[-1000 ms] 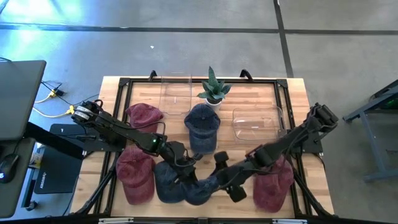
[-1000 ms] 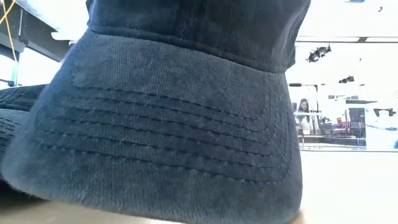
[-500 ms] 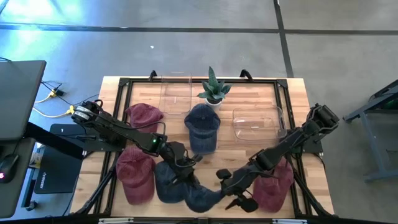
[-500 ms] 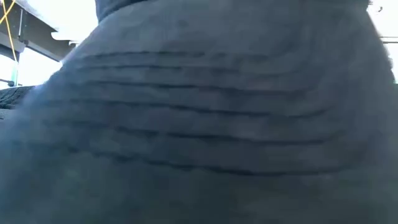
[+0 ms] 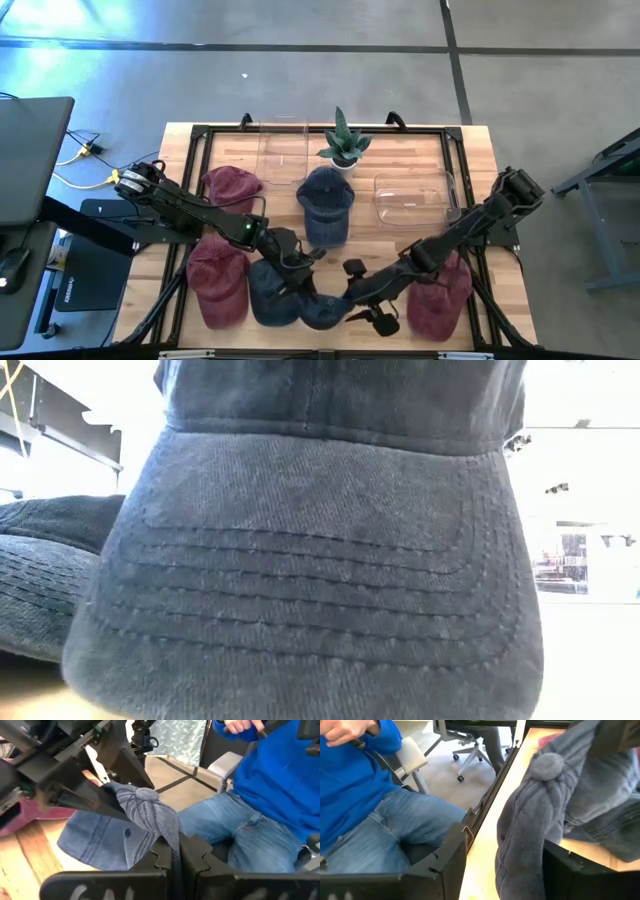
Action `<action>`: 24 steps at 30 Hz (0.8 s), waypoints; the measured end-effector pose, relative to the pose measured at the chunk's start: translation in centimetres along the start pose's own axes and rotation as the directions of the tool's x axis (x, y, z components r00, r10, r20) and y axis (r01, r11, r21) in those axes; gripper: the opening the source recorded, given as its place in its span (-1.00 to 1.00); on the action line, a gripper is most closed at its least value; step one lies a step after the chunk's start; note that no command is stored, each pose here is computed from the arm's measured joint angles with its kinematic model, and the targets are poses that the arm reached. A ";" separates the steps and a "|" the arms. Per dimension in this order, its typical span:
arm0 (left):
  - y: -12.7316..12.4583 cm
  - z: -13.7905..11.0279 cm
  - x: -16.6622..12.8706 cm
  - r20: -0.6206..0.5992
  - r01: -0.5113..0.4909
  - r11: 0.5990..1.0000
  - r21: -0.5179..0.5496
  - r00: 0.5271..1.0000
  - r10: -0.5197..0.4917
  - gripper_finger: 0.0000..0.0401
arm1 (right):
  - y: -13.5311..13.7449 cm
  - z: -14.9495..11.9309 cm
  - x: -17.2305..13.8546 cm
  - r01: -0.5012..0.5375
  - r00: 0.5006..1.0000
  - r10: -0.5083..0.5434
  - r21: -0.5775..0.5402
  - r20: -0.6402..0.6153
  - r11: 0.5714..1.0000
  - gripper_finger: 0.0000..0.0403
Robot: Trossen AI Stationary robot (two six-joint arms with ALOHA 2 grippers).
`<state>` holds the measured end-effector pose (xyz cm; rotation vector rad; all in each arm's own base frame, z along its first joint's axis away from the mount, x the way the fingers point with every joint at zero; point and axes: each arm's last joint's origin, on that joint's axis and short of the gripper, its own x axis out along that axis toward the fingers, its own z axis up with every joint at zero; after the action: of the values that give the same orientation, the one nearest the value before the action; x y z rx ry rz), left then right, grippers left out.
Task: Pick & Place hat
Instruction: Put the right blue cap into the right transparent bin
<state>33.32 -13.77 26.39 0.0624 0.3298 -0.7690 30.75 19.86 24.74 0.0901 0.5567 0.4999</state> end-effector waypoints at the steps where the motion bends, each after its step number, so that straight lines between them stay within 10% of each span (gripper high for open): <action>1: 0.0 0.0 0.0 0.001 -0.006 1.000 0.001 1.000 0.006 -0.99 | 0.0 0.0 0.0 0.001 1.000 -0.001 -0.008 -0.003 1.000 -0.12; 10: 0.0 0.7 0.0 0.071 0.019 1.000 -0.007 0.997 -0.019 -0.95 | 0.6 -0.4 0.2 0.032 0.999 -0.032 -0.031 -0.001 0.999 -0.95; 24: 0.4 0.4 0.0 0.033 -0.119 0.990 -0.075 0.992 0.121 0.26 | 0.5 -0.4 0.2 0.124 0.992 -0.123 -0.084 0.016 0.989 -0.96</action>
<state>33.68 -13.54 26.71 -0.0007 0.3153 -0.6375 30.48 20.36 24.40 -0.0231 0.5260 0.4012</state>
